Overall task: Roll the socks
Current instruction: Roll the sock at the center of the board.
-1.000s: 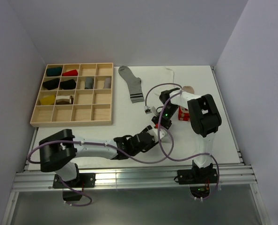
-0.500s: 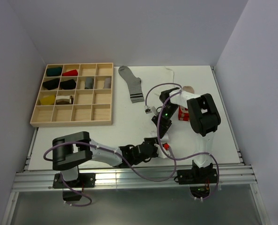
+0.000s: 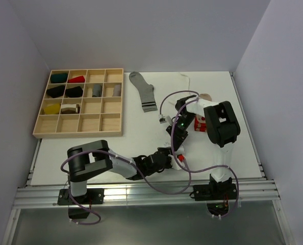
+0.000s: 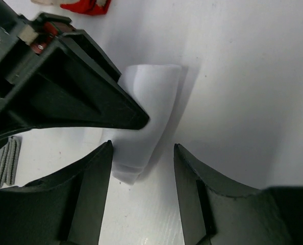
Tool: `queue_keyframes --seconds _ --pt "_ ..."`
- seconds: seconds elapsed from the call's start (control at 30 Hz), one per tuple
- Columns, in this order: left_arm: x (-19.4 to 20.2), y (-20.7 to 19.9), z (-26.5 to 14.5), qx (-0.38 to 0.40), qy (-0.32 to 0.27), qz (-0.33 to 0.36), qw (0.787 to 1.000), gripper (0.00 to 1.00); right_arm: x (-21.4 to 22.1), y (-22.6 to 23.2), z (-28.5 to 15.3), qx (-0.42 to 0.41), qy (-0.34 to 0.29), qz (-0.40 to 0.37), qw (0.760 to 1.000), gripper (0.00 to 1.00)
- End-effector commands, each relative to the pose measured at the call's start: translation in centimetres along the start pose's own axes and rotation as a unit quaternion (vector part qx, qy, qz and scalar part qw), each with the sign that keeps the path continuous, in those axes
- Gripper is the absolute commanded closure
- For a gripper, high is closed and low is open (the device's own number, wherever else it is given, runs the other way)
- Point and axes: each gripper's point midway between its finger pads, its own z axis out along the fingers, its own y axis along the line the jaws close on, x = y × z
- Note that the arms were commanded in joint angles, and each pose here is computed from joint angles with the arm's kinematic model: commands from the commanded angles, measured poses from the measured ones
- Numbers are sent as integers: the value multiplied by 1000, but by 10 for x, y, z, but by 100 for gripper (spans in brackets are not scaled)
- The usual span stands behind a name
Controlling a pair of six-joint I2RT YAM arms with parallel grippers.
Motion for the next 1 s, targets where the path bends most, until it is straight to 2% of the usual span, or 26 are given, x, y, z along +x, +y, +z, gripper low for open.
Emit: queue_keyframes --seconds 0.0,0.3,0.6,0.8,0.97 --pt "-15 2 11 7 -30 3 1000 44 10 -22 5 23 30 2 999 76" --pt "-9 -3 20 28 -17 20 999 44 12 -23 2 15 31 11 999 76" --pt "7 -24 24 115 31 2 993 53 11 -27 -1 11 30 19 999 74" --pt "24 -44 23 171 69 -13 983 64 9 -28 -3 10 31 22 999 70" --pt "35 -53 23 186 95 -21 978 75 8 -28 -4 11 28 22 999 68"
